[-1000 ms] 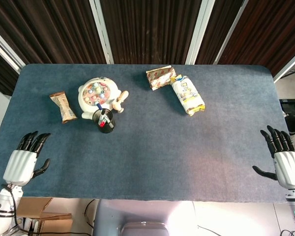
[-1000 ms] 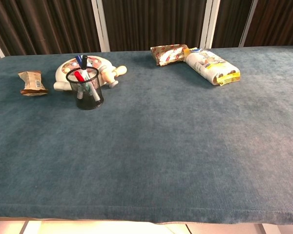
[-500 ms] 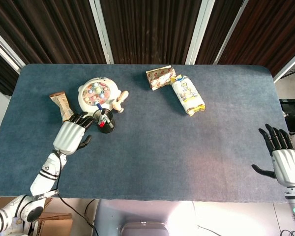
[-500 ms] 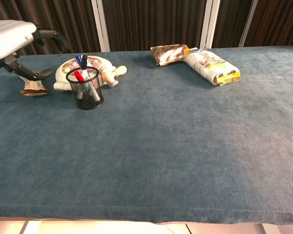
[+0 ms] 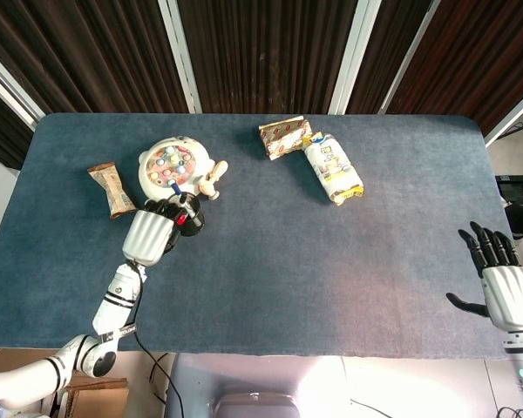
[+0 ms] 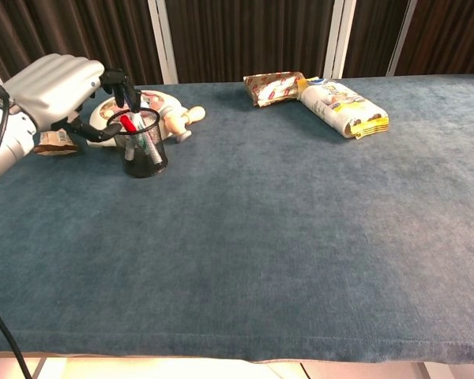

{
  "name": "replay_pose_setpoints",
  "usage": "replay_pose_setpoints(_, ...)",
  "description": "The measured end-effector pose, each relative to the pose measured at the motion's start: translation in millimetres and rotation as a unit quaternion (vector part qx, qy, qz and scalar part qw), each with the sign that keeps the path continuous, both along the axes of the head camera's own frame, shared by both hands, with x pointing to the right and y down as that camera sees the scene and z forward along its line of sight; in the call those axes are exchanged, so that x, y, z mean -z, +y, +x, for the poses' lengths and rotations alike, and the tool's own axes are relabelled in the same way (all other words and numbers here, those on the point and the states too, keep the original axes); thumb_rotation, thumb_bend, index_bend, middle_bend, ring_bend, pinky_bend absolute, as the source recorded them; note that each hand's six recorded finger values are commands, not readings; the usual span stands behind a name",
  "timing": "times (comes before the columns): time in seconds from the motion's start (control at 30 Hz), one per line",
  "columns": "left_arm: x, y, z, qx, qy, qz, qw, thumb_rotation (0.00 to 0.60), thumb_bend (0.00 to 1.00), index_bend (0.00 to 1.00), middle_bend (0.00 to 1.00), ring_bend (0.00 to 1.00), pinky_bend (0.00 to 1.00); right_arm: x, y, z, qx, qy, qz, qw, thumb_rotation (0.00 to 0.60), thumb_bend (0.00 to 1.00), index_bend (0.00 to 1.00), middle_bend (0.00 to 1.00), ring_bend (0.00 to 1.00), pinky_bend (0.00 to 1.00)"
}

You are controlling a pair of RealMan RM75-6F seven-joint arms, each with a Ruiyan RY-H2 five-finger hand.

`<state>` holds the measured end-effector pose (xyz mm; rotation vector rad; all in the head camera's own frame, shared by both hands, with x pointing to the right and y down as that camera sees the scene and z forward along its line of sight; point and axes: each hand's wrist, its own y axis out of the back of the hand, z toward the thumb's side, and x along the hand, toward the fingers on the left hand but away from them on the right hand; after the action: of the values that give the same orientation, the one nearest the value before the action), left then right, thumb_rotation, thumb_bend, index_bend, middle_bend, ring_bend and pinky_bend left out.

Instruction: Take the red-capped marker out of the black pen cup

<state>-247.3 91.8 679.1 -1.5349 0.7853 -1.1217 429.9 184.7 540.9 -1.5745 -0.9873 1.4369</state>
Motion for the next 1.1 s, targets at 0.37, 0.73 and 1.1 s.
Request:
replay_pose_setpoints(0.37,-17,-3,1,0.004,-0.032,0.012,0.9994,0.6,0.31,0.47,0.47,0.38,0.43,-1,1,4,-0.005,-0.002,-0.002,1.0,0.6,0.0,0.0,0.0,0.0,0.02)
replay_pose_setpoints(0.73,-26,-8,-2,0.017,-0.033,0.012,0.9992,0.6,0.32,0.52,0.54,0.41,0.44,-3,3,6,-0.007,-0.006,-0.006,0.9999,0.6,0.0,0.0,0.0,0.0,0.03)
replay_pose_setpoints(1.1,-25,-11,2,0.032,0.013,-0.005,0.9994,0.6,0.56,0.66,0.72,0.56,0.49,-4,4,7,-0.01,-0.006,-0.007,0.9999,0.6,0.0,0.0,0.0,0.0,0.02)
